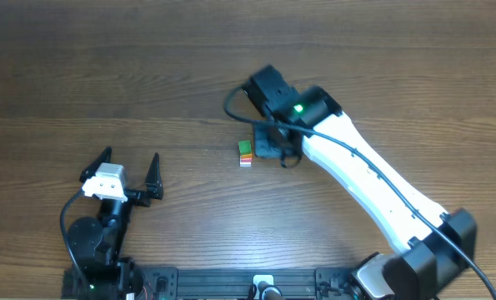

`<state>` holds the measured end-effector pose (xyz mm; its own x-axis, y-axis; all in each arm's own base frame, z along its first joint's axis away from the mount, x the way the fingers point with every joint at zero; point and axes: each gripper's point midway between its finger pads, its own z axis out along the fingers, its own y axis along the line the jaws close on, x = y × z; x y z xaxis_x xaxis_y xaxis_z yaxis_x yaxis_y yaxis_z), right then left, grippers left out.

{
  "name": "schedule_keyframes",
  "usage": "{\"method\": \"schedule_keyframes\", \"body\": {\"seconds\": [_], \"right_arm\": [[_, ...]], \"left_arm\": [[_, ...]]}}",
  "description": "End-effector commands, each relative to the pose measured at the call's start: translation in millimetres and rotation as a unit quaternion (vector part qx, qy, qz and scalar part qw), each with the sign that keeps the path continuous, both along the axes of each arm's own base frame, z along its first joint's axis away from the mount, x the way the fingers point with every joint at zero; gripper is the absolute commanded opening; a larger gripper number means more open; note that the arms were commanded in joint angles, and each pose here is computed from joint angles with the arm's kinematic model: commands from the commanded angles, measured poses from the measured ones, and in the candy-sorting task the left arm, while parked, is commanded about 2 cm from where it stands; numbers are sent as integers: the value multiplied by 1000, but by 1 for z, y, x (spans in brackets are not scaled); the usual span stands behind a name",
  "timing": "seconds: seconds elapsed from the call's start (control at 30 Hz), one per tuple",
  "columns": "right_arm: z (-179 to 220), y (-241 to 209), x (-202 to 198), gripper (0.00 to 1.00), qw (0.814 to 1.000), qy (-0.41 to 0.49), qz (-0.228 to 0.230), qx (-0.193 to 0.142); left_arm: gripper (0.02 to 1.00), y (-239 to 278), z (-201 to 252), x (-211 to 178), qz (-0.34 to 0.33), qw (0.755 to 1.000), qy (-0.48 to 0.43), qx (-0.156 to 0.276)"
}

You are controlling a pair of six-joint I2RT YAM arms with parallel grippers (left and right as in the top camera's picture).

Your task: Stack Cubes

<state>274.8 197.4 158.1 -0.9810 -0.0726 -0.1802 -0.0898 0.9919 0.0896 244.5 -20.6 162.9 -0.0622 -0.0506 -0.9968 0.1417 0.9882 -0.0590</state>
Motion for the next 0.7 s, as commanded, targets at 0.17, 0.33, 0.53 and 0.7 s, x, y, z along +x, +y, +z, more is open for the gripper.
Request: {"method": "schedule_keyframes", "body": {"seconds": [0.17, 0.33, 0.53, 0.7], "right_arm": [[-23, 40, 21, 14, 999, 17, 35, -27], [-29, 49, 21, 12, 999, 21, 42, -21], [-27, 56, 20, 9, 999, 14, 49, -17], [-24, 59, 22, 9, 999, 8, 51, -14]], "left_arm": [[1000, -2, -1, 0, -7, 1000, -2, 7], [1000, -2, -1, 0, -7, 1000, -2, 7], [1000, -2, -1, 0, -7, 1000, -2, 7], [1000, -2, -1, 0, -7, 1000, -2, 7]]}}
